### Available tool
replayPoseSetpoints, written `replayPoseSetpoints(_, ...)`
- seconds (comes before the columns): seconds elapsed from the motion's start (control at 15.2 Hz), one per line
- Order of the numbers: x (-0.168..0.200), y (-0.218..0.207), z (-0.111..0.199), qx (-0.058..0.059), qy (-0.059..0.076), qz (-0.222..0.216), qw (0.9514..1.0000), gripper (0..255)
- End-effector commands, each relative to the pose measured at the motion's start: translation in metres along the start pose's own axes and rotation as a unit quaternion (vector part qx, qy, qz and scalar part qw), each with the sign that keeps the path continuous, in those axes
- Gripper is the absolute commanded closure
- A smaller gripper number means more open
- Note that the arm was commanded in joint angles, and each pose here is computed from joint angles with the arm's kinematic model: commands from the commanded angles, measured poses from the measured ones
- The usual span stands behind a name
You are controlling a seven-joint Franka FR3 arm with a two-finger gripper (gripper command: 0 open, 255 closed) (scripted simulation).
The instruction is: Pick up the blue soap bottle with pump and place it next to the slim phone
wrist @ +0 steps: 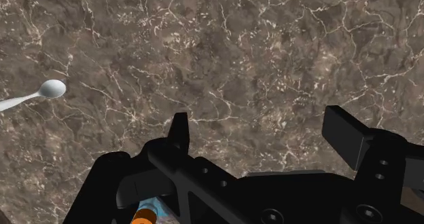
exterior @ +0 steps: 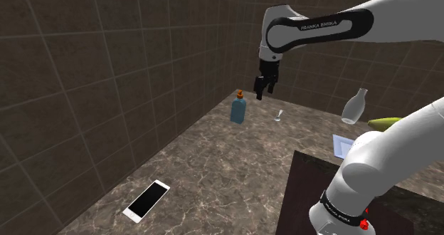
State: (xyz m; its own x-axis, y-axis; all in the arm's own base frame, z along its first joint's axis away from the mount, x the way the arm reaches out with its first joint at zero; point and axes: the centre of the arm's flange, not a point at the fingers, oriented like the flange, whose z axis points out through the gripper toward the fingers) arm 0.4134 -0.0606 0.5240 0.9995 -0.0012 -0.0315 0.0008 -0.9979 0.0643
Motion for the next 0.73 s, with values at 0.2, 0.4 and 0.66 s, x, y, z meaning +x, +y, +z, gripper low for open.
replayPoseSetpoints(0.2, 0.059, 0.034, 0.029, 0.008, -0.013, -0.019, 0.9997, 0)
replayPoseSetpoints(0.4, 0.094, 0.054, 0.045, 0.013, -0.022, -0.030, 0.9992, 0)
replayPoseSetpoints(0.66, 0.139, 0.078, 0.068, 0.019, -0.032, -0.045, 0.9983, 0)
